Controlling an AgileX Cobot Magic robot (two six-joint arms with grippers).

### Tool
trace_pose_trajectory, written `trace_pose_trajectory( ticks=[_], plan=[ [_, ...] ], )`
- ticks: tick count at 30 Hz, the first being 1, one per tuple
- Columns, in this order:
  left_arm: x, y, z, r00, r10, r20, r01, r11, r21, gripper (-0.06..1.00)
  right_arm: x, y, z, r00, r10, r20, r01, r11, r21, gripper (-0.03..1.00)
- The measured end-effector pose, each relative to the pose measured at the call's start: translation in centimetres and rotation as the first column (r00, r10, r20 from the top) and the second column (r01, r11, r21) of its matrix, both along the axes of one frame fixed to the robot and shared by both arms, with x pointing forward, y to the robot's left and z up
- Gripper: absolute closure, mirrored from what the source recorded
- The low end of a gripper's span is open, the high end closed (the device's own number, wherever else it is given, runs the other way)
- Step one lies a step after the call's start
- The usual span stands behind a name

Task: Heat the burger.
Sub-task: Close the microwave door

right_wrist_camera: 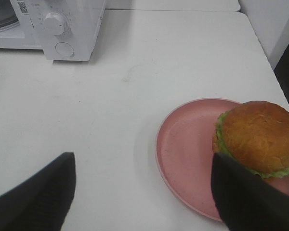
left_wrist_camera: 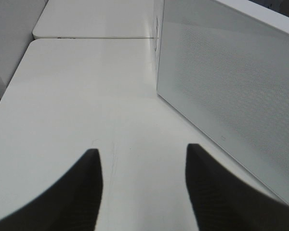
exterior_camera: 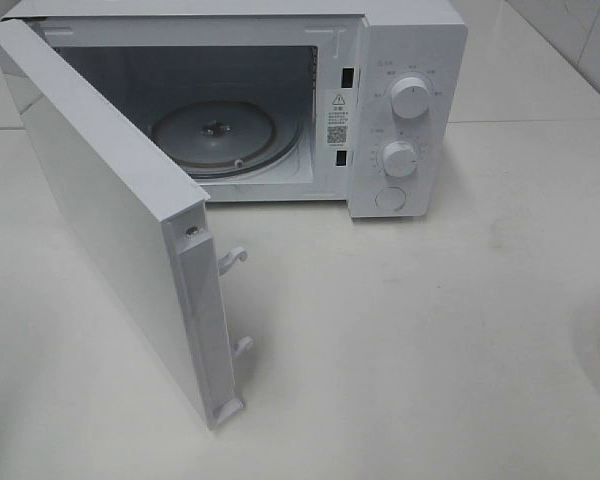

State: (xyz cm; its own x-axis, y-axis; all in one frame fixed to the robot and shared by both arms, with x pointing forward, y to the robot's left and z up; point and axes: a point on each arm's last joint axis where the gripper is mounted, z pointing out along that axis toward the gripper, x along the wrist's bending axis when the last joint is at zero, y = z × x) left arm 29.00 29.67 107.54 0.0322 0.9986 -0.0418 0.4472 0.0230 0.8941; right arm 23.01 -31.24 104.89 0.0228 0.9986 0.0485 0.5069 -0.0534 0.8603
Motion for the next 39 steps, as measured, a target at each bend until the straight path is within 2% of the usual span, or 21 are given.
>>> trace_pose_trajectory(
  ticks=[1, 2, 4, 5, 6, 8, 9, 12, 16, 22, 23, 31, 38, 39],
  plan=[
    [0.4, 0.0, -0.1, 1.000, 0.000, -0.014, 0.000, 1.000, -0.001, 0.55, 0.0, 0.0, 0.0, 1.000, 0.000, 0.000, 0.000, 1.000, 0.000, 0.22],
    [0.4, 0.0, -0.1, 1.000, 0.000, -0.014, 0.000, 1.000, -0.001, 0.55, 0.0, 0.0, 0.0, 1.000, 0.000, 0.000, 0.000, 1.000, 0.000, 0.22],
    [1.7, 0.0, -0.1, 0.999, 0.001, -0.034, -0.002, 1.000, -0.011, 0.68, 0.0, 0.0, 0.0, 1.000, 0.000, 0.000, 0.000, 1.000, 0.000, 0.22],
    [1.7, 0.0, -0.1, 0.999, 0.001, -0.034, -0.002, 1.000, -0.011, 0.68, 0.0, 0.0, 0.0, 1.000, 0.000, 0.000, 0.000, 1.000, 0.000, 0.22],
    [2.6, 0.0, -0.1, 0.999, 0.003, -0.036, -0.004, 1.000, -0.020, 0.77, 0.0, 0.0, 0.0, 1.000, 0.000, 0.000, 0.000, 1.000, 0.000, 0.22],
    [3.0, 0.0, -0.1, 0.999, 0.004, -0.035, -0.005, 1.000, -0.022, 0.81, 0.0, 0.0, 0.0, 1.000, 0.000, 0.000, 0.000, 1.000, 0.000, 0.22],
    [3.8, 0.0, -0.2, 1.000, 0.008, -0.027, -0.009, 1.000, -0.028, 0.89, 0.0, 0.0, 0.0, 1.000, 0.000, 0.000, 0.000, 1.000, 0.000, 0.22],
    [4.9, 0.1, -0.7, 1.000, 0.018, 0.001, -0.018, 0.999, -0.032, 0.94, 0.0, 0.0, 0.0, 1.000, 0.000, 0.000, 0.000, 1.000, 0.000, 0.22],
    [5.8, 0.2, -1.6, 0.999, 0.030, 0.029, -0.029, 0.999, -0.041, 0.94, 0.0, 0.0, 0.0, 1.000, 0.000, 0.000, 0.000, 1.000, 0.000, 0.22],
    [7.2, 0.4, -3.5, 0.991, 0.056, 0.125, -0.051, 0.998, -0.040, 0.94, 0.0, 0.0, 0.0, 1.000, 0.000, 0.000, 0.000, 1.000, 0.000, 0.22],
    [7.7, 0.5, -4.0, 0.984, 0.067, 0.167, -0.061, 0.997, -0.036, 0.94, 0.0, 0.0, 0.0, 1.000, 0.000, 0.000, 0.000, 1.000, 0.000, 0.22],
    [9.2, 0.9, -5.7, 0.954, 0.097, 0.284, -0.095, 0.995, -0.018, 0.94, 0.0, 0.0, 0.0, 1.000, 0.000, 0.000, 0.000, 1.000, 0.000, 0.22],
    [10.8, 0.6, -6.1, 0.937, 0.041, 0.347, -0.054, 0.998, 0.026, 0.94, 0.0, 0.0, 0.0, 1.000, 0.000, 0.000, 0.000, 1.000, 0.000, 0.22],
    [11.5, 0.4, -6.5, 0.938, 0.013, 0.347, -0.025, 0.999, 0.030, 0.94, 0.0, 0.0, 0.0, 1.000, 0.000, 0.000, 0.000, 1.000, 0.000, 0.22]
  ],
)
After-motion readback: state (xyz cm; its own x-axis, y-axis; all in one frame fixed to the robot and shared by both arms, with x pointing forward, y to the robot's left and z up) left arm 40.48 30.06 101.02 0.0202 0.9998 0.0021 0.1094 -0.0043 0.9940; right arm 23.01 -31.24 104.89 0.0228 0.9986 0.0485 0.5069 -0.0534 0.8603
